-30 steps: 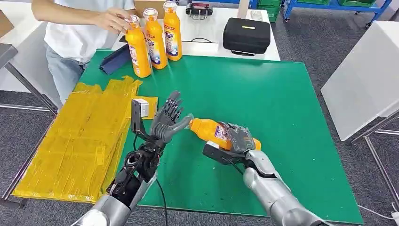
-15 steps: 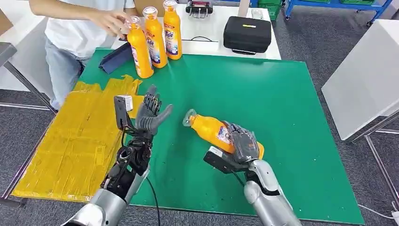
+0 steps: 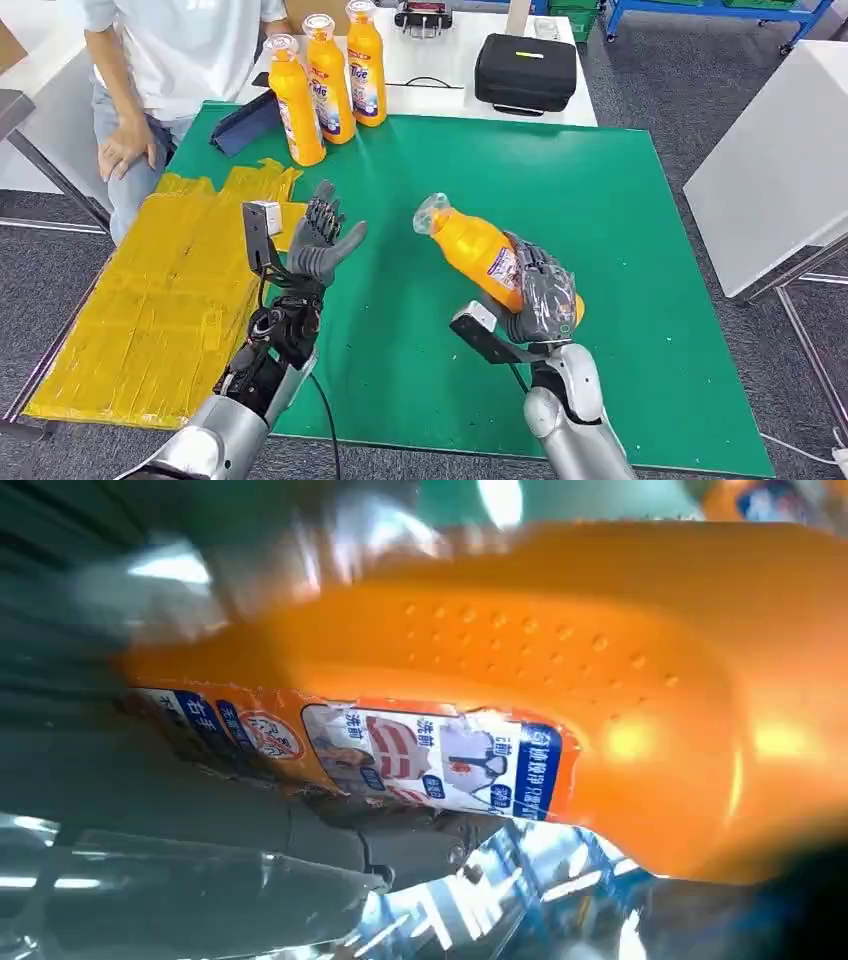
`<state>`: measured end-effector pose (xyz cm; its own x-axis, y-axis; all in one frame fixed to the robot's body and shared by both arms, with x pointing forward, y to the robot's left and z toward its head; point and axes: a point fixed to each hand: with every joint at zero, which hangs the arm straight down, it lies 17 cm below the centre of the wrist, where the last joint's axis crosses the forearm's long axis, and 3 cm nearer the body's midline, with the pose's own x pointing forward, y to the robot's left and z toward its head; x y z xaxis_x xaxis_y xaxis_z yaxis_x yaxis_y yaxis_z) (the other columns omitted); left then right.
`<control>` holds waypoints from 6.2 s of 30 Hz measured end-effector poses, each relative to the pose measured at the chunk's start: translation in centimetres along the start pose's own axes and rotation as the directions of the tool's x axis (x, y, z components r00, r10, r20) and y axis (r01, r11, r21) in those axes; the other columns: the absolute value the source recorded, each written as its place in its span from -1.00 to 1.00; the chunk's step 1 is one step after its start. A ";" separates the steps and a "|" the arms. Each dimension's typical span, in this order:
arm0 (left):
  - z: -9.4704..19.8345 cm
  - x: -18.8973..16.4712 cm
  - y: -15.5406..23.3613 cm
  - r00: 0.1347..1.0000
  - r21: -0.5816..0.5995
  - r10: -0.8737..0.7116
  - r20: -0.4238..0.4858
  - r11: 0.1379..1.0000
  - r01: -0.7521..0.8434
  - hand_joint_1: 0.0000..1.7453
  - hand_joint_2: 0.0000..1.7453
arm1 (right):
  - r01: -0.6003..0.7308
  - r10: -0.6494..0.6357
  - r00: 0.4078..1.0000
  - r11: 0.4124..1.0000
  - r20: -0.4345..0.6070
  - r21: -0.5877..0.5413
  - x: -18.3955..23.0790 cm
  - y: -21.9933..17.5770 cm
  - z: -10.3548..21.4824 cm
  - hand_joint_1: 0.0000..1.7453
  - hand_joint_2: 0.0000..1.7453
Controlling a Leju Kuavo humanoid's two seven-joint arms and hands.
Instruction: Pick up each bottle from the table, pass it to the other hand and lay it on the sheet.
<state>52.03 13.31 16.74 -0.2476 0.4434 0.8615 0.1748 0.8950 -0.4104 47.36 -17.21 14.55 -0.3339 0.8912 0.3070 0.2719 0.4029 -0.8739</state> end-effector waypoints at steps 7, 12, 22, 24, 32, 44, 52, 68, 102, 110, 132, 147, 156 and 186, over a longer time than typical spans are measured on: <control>0.0 -0.2 -0.1 1.000 -0.003 0.001 -0.005 1.000 -0.001 -1.00 1.00 | 0.016 -0.016 1.000 0.999 -0.021 -0.034 -0.4 -0.8 -0.1 1.00 1.00; 0.0 -0.3 -0.2 1.000 -0.005 0.004 -0.008 1.000 -0.004 -1.00 1.00 | 0.019 -0.022 0.999 0.997 -0.035 -0.076 -0.8 -1.7 -0.2 1.00 1.00; 0.0 -0.5 -2.2 0.999 -0.055 0.038 -0.020 0.998 -0.039 -1.00 1.00 | 0.034 -0.042 0.996 0.994 -0.078 -0.100 -2.2 -2.2 -0.6 1.00 1.00; 0.1 -0.5 -2.6 0.999 -0.071 0.043 -0.024 0.996 -0.045 -1.00 1.00 | 0.047 -0.055 0.995 0.993 -0.082 -0.106 -2.4 -2.3 -0.7 1.00 1.00; 0.4 -0.6 -5.6 0.997 -0.151 0.068 -0.038 0.986 -0.073 -1.00 1.00 | 0.091 -0.105 0.988 0.988 -0.116 -0.127 -4.3 -1.4 -2.9 1.00 1.00; 0.5 0.0 -7.7 0.995 -0.211 0.095 -0.035 0.972 -0.100 -1.00 1.00 | 0.216 -0.217 0.967 0.976 -0.132 -0.024 -4.2 2.6 -5.5 1.00 1.00; 0.7 0.1 -8.8 0.994 -0.243 0.104 -0.036 0.964 -0.109 -1.00 1.00 | 0.272 -0.266 0.957 0.961 -0.113 0.045 -1.7 4.5 -6.1 1.00 1.00; 0.9 0.4 -9.4 0.994 -0.266 0.110 -0.028 0.957 -0.113 -1.00 1.00 | 0.514 -0.548 0.827 0.827 0.125 0.229 9.4 6.3 -5.0 1.00 1.00; 3.4 0.2 -13.8 0.998 -0.466 -0.044 0.033 0.883 0.054 1.00 1.00 | 0.699 -0.741 0.664 0.663 0.102 0.266 10.2 5.8 -2.2 1.00 1.00; 3.5 0.4 -13.6 0.998 -0.473 -0.055 0.042 0.878 0.068 1.00 1.00 | 0.693 -0.735 0.669 0.671 0.109 0.265 10.3 5.8 -2.1 1.00 1.00; 3.5 0.1 -13.2 0.996 -0.460 -0.075 0.043 0.884 0.087 1.00 1.00 | 0.584 -0.625 0.772 0.768 0.110 0.264 9.8 6.7 -1.9 -1.00 1.00; 2.6 0.1 -9.4 0.992 -0.368 -0.113 0.051 0.921 0.124 1.00 1.00 | 0.469 -0.519 0.839 0.842 0.164 0.267 10.2 5.7 0.8 -1.00 1.00; 0.2 0.3 -4.2 0.795 -0.089 -0.587 0.153 0.793 0.602 1.00 1.00 | 0.471 -0.533 0.818 0.836 0.214 0.281 11.5 4.5 1.9 -1.00 1.00; -3.7 -6.3 -0.6 -0.427 -0.199 -0.883 0.197 -0.462 0.864 1.00 1.00 | 0.463 -0.561 0.776 0.817 0.287 0.344 15.0 3.9 2.4 -1.00 1.00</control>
<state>56.99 9.80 12.67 -0.2360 -0.9696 -0.0645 -0.1048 -0.0406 0.9937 41.19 -2.73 14.82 -0.6709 0.4060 0.6205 -0.2430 0.6703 -0.7012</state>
